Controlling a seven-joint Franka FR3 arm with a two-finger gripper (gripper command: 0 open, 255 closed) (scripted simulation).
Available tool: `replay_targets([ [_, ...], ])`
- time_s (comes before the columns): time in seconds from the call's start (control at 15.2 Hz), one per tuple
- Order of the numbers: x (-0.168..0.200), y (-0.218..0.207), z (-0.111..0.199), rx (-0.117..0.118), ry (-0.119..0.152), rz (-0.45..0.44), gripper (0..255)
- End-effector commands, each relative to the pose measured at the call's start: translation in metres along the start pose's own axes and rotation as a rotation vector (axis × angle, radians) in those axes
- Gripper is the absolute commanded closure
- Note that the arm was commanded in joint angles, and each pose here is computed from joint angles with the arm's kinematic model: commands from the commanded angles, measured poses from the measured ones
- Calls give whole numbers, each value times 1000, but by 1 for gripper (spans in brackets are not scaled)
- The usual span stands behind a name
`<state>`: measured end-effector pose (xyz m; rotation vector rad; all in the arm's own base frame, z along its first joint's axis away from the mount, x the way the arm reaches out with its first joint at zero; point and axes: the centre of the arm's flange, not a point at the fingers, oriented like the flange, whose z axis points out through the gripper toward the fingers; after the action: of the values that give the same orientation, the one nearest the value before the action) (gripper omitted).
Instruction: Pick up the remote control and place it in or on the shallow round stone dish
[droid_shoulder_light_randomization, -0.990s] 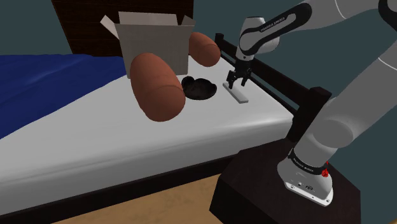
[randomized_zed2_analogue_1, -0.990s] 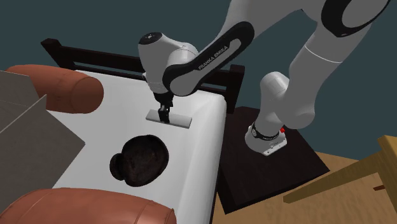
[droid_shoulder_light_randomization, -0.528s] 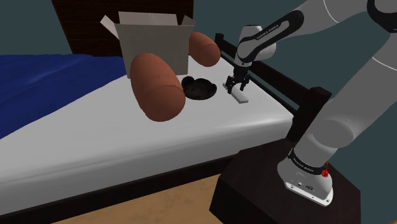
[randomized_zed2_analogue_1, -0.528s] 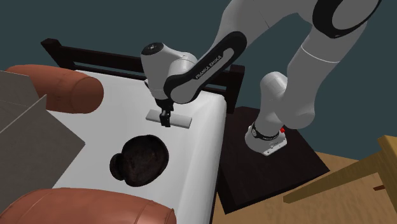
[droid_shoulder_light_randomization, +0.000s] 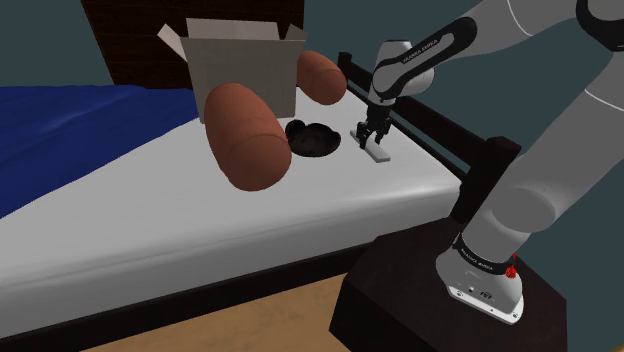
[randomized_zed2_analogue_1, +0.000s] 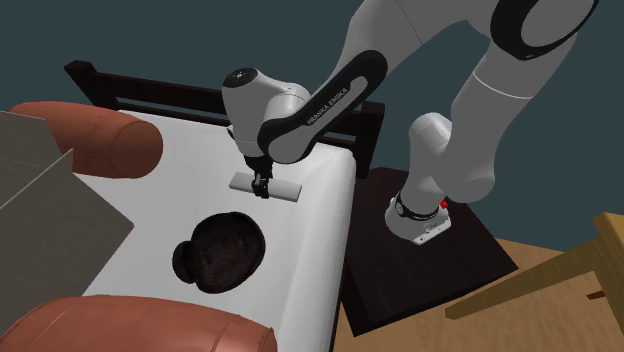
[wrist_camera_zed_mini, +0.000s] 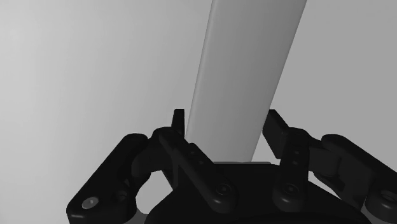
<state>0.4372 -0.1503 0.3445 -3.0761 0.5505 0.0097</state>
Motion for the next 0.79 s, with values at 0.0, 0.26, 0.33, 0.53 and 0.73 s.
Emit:
replay_targets([
  [0.0,0,0,0,0,-1,0,255],
  [0.26,0,0,0,0,-1,0,255],
  [0.33,0,0,0,0,-1,0,255],
  [0.53,0,0,0,0,-1,0,255],
  [0.73,0,0,-15,0,-1,0,255],
])
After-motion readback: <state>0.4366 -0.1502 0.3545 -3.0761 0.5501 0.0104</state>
